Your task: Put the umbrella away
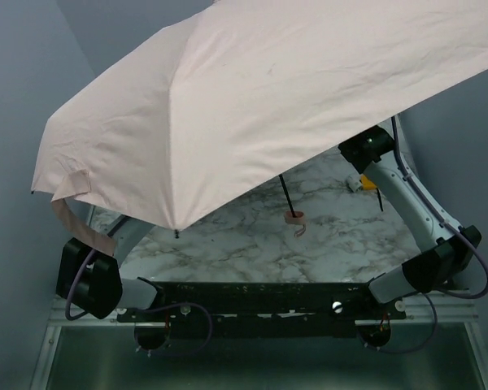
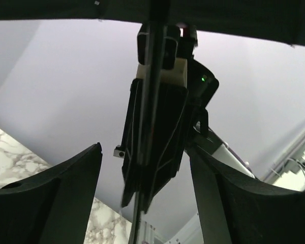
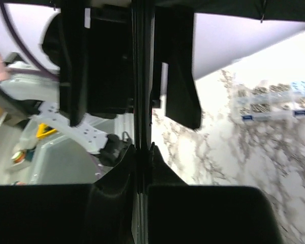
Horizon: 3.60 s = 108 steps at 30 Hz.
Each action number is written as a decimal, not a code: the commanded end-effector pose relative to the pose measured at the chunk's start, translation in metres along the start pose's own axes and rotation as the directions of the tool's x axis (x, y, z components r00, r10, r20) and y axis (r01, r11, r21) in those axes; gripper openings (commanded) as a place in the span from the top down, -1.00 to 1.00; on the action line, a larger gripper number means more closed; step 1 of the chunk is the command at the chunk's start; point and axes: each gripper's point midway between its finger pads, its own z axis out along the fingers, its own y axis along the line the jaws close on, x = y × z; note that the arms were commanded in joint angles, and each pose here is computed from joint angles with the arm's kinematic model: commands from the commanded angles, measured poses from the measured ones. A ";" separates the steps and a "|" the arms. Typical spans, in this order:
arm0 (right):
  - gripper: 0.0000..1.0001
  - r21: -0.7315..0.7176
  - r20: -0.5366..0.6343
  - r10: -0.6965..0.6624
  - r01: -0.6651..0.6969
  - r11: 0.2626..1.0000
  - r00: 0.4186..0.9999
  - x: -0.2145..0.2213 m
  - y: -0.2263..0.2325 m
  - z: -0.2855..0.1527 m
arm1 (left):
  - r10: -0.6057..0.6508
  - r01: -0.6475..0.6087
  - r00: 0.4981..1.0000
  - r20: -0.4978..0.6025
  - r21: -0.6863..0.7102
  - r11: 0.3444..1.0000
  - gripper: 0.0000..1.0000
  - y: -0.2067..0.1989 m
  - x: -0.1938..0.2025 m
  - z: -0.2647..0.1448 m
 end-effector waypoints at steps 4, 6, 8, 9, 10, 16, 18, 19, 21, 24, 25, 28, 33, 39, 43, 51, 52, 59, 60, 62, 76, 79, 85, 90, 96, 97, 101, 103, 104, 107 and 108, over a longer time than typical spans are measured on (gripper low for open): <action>0.99 0.193 -0.026 -0.159 0.161 0.968 0.987 -0.002 -0.029 -0.008 | 0.059 -0.051 0.993 0.100 -0.081 0.995 -0.38 0.001 -0.021 0.012; 0.99 0.212 -0.033 -0.174 0.177 0.961 0.984 -0.002 -0.031 -0.009 | 0.067 -0.061 0.993 0.098 -0.063 0.996 -0.38 -0.004 -0.021 0.020; 0.99 0.229 -0.041 -0.186 0.191 0.955 0.982 -0.001 -0.033 -0.010 | 0.063 -0.057 0.993 0.100 -0.061 0.997 -0.37 -0.005 -0.022 0.027; 0.99 0.235 -0.044 -0.193 0.198 0.952 0.980 -0.001 -0.033 -0.010 | 0.063 -0.056 0.993 0.099 -0.072 0.996 -0.34 -0.003 -0.021 0.029; 0.99 0.237 -0.048 -0.197 0.203 0.950 0.979 0.000 -0.033 -0.011 | 0.067 -0.058 0.993 0.101 -0.088 0.994 -0.31 -0.001 -0.022 0.031; 0.99 0.254 -0.063 -0.224 0.233 0.939 0.972 0.003 -0.032 -0.014 | 0.090 -0.071 0.990 0.109 -0.168 0.983 -0.10 0.010 -0.025 0.031; 0.99 0.251 -0.069 -0.227 0.237 0.939 0.971 0.005 -0.031 -0.014 | 0.101 -0.081 0.989 0.110 -0.177 0.981 0.07 0.010 -0.026 0.032; 0.99 0.242 -0.072 -0.229 0.240 0.940 0.971 0.006 -0.029 -0.013 | 0.105 -0.085 0.988 0.109 -0.178 0.980 0.26 0.010 -0.027 0.032; 0.99 0.225 -0.077 -0.233 0.245 0.943 0.969 0.009 -0.026 -0.013 | 0.108 -0.090 0.989 0.101 -0.167 0.982 0.67 0.008 -0.025 0.033; 0.99 0.192 -0.081 -0.243 0.255 0.948 0.967 0.010 -0.017 -0.013 | 0.120 -0.108 0.989 0.090 -0.129 0.986 1.00 0.000 -0.024 0.033; 0.99 0.172 -0.081 -0.245 0.255 0.951 0.966 0.010 -0.012 -0.013 | 0.121 -0.112 0.989 0.082 -0.111 0.988 1.00 -0.004 -0.022 0.033; 0.87 0.060 -0.080 -0.246 0.251 0.966 0.966 0.014 0.011 -0.013 | 0.120 -0.117 0.990 0.068 -0.044 0.992 1.00 -0.018 -0.019 0.032; 0.08 -0.166 -0.070 -0.186 0.173 0.971 0.980 0.021 0.055 -0.015 | 0.124 -0.122 0.992 -0.013 0.110 0.986 1.00 -0.053 -0.007 0.029; -0.11 -0.290 -0.071 -0.027 0.006 0.957 0.997 0.023 0.069 -0.012 | 0.139 -0.120 0.988 -0.071 0.220 0.968 1.00 -0.079 0.007 0.017; -0.09 -0.359 -0.062 0.056 -0.075 0.930 0.996 0.023 0.078 -0.013 | 0.175 -0.146 0.980 -0.095 0.258 0.955 1.00 -0.090 0.015 0.011; 0.07 -0.354 -0.066 0.100 -0.117 0.928 0.993 0.026 0.075 -0.012 | 0.216 -0.177 0.972 -0.092 0.315 0.932 1.00 -0.099 0.023 0.001; 0.07 -0.352 -0.065 0.106 -0.122 0.928 0.992 0.027 0.074 -0.011 | 0.218 -0.180 0.971 -0.092 0.315 0.932 1.00 -0.098 0.024 0.001; 0.07 -0.344 -0.072 0.126 -0.143 0.928 0.989 0.034 0.066 -0.007 | 0.213 -0.187 0.974 -0.074 0.266 0.946 1.00 -0.086 0.024 0.003; 0.08 -0.340 -0.073 0.128 -0.146 0.929 0.989 0.034 0.064 -0.006 | 0.211 -0.186 0.975 -0.072 0.260 0.948 1.00 -0.085 0.024 0.004; 0.13 -0.333 -0.076 0.127 -0.145 0.932 0.989 0.036 0.062 -0.005 | 0.211 -0.189 0.975 -0.064 0.249 0.950 1.00 -0.082 0.022 0.005; 0.94 -0.282 -0.086 0.120 -0.139 0.949 0.989 0.047 0.048 -0.001 | 0.196 -0.194 0.981 0.004 0.181 0.964 1.00 -0.073 0.011 0.007; 0.99 -0.272 -0.078 0.109 -0.126 0.954 0.991 0.045 0.046 -0.001 | 0.176 -0.175 0.984 0.010 0.179 0.968 1.00 -0.072 0.011 0.005; 0.99 -0.256 -0.055 0.082 -0.094 0.962 0.995 0.035 0.046 -0.003 | 0.156 -0.172 0.975 0.158 0.096 0.980 -0.34 -0.061 -0.007 -0.008; 0.99 -0.224 -0.045 0.078 -0.086 0.971 0.996 0.032 0.042 -0.004 | 0.166 -0.184 0.923 0.346 0.019 0.983 -0.63 -0.058 -0.042 -0.017; 0.99 -0.208 -0.042 0.063 -0.070 0.976 0.997 0.032 0.041 -0.004 | 0.145 -0.134 0.884 0.445 -0.056 0.989 -0.69 -0.048 -0.068 -0.013; 0.99 -0.202 -0.043 0.063 -0.071 0.977 0.997 0.033 0.039 -0.004 | 0.137 -0.123 0.880 0.455 -0.060 0.991 -0.71 -0.047 -0.071 -0.013; 0.99 -0.189 -0.042 0.057 -0.064 0.980 0.997 0.033 0.036 -0.004 | 0.115 -0.100 0.873 0.473 -0.057 0.993 -0.71 -0.045 -0.077 -0.007; 0.99 -0.185 -0.044 0.054 -0.061 0.981 0.998 0.034 0.035 -0.004 | 0.099 -0.071 0.862 0.497 -0.076 0.995 -0.71 -0.041 -0.085 -0.004; 0.99 -0.181 -0.044 0.051 -0.058 0.982 0.998 0.035 0.035 -0.004 | 0.096 -0.061 0.860 0.502 -0.085 0.994 -0.71 -0.039 -0.088 -0.002; 0.99 -0.163 -0.046 0.035 -0.042 0.986 0.998 0.035 0.031 -0.004 | 0.080 -0.033 0.853 0.516 -0.100 0.994 -0.68 -0.034 -0.093 0.002; 0.99 -0.161 -0.047 0.032 -0.040 0.986 0.998 0.035 0.031 -0.004 | 0.075 -0.024 0.850 0.521 -0.104 0.994 -0.67 -0.032 -0.094 0.003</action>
